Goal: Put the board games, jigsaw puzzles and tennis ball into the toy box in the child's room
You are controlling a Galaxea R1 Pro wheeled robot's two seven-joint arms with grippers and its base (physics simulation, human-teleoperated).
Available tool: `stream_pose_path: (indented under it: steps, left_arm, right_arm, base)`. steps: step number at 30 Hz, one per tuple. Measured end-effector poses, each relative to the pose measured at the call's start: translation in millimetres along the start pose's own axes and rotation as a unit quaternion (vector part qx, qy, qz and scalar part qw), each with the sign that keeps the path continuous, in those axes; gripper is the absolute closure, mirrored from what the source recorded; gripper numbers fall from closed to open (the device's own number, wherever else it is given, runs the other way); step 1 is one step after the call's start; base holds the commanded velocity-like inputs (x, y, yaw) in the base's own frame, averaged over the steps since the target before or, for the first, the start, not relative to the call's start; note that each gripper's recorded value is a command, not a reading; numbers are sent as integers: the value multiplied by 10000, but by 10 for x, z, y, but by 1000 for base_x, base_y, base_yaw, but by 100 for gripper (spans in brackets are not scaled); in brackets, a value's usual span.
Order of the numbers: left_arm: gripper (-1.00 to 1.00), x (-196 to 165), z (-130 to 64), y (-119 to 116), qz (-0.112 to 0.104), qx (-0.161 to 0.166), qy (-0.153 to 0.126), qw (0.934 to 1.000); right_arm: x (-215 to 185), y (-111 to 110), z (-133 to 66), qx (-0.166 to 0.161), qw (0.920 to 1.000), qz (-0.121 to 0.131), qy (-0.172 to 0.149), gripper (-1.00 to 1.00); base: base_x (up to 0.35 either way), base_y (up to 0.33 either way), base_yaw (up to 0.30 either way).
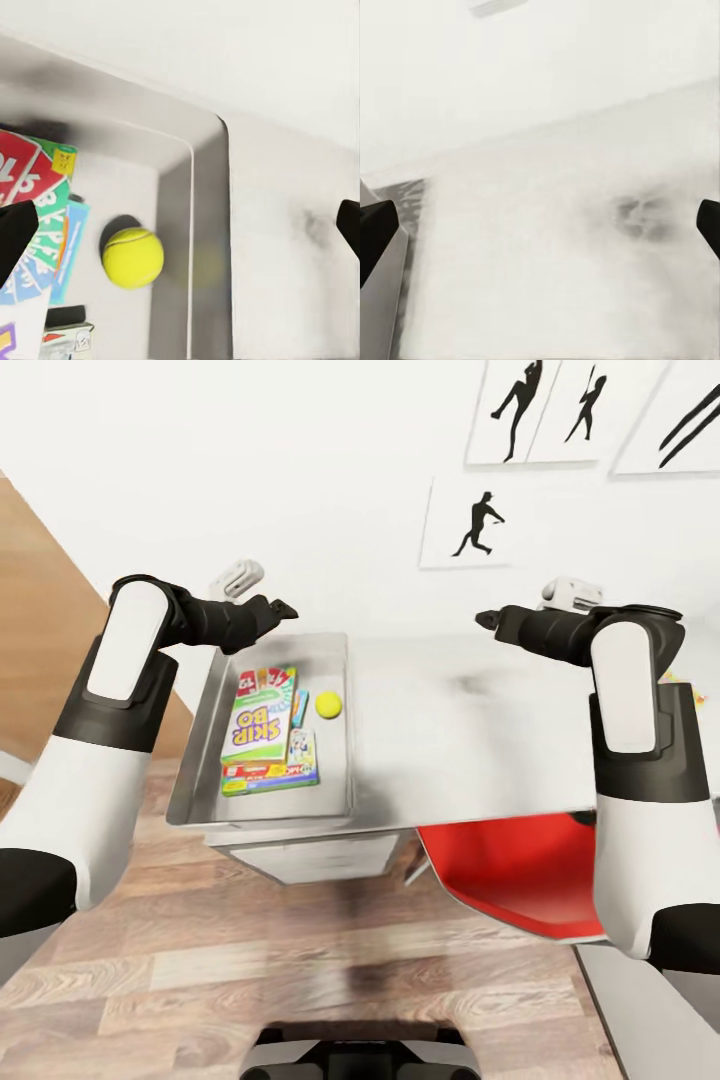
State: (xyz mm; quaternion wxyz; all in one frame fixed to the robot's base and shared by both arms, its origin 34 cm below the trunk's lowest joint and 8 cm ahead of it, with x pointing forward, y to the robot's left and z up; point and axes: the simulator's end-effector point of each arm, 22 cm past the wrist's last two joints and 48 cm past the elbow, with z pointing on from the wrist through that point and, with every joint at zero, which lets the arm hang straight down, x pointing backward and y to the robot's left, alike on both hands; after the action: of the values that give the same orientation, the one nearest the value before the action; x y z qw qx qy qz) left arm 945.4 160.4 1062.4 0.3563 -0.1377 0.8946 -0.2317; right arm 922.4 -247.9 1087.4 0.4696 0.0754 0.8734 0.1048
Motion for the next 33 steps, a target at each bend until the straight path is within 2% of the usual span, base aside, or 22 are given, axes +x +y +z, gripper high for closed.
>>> stream_pose_path:
  steps: [15, 22, 33]
  left_arm:
    - [-100, 24, 10, -50, 4, 38, 17, 10000]
    - [-100, 126, 53, -237, -10, 174, 98, 9998]
    - [-100, 230, 96, -401, -14, 284, 189, 9994]
  right_arm:
    - [-14, -102, -4, 84, 10000, 6, -5, -100]
    - [-46, -381, -34, 325, 9995, -41, -21, -100]
    - [-117, -654, -91, 519, 9986, -5, -81, -100]
  base:
    - [0, 0, -283]
    - [0, 0, -284]
    - [0, 0, -284]
